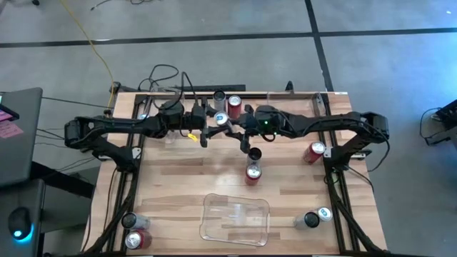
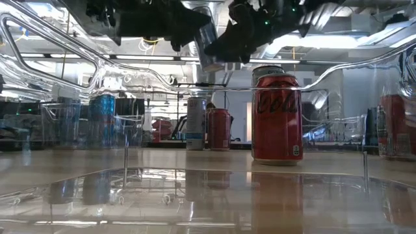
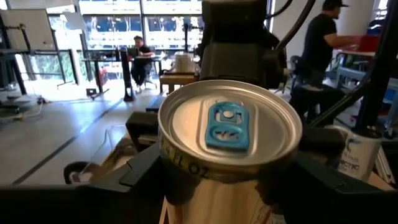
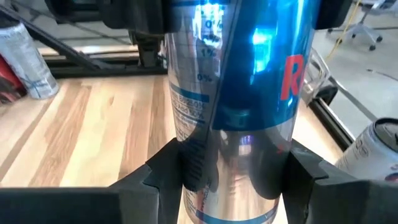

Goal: Sort soda cans
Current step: Put the blue soda can into the top left transparent bin

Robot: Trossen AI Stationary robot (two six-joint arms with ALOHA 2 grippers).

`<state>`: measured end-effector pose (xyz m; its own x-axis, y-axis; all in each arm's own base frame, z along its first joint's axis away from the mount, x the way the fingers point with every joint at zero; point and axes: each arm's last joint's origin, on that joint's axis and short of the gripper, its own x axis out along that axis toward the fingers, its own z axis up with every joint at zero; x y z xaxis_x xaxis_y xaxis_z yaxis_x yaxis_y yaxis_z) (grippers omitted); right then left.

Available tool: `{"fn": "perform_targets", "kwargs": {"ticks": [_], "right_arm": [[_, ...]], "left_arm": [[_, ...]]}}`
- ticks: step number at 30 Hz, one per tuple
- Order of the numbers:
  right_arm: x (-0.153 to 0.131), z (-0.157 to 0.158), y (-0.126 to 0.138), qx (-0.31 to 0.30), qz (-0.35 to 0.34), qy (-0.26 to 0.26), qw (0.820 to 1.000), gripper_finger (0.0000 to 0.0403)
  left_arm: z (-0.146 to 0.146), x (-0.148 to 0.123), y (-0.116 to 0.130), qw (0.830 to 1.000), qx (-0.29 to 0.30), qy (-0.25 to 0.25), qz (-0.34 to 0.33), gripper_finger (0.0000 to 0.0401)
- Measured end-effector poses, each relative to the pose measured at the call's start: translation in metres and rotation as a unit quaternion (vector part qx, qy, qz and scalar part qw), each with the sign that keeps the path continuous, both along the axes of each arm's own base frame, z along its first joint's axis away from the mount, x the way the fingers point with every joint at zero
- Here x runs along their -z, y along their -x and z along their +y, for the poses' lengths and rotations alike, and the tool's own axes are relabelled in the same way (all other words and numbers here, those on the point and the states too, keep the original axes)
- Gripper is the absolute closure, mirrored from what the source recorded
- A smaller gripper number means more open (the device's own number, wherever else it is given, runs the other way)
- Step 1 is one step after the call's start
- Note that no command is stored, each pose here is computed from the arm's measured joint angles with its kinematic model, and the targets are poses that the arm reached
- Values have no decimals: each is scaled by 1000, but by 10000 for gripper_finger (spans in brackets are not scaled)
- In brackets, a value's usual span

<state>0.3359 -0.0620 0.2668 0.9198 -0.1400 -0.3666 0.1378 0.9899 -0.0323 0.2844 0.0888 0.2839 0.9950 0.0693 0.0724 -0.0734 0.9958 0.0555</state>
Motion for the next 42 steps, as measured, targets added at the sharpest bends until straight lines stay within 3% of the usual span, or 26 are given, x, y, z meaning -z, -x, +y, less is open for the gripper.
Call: {"fn": "perform_targets", "kwargs": {"ticks": [15, 20, 23, 30, 38, 42], "right_arm": [[4, -1, 2, 3, 30, 0, 1000, 205], [1, -1, 1, -1, 18, 11, 1000, 166], [-3, 1, -1, 1, -2, 22, 1000, 125], [-9, 0, 1, 2, -28, 8, 1000, 52], [-15, -8, 6, 29, -36, -28, 999, 40], [-14, -7, 6, 28, -35, -29, 999, 42]], "left_arm": [[-1, 5, 4, 999, -2, 4, 52, 167], [-2, -6, 15, 999, -12, -6, 50, 171], [-1, -21, 25, 996, -37, -24, 74, 171], [9, -63, 61, 974, -175, -48, 134, 171], [27, -77, 115, 949, -270, -6, 159, 172], [43, -63, 135, 927, -323, 34, 186, 172]]}}
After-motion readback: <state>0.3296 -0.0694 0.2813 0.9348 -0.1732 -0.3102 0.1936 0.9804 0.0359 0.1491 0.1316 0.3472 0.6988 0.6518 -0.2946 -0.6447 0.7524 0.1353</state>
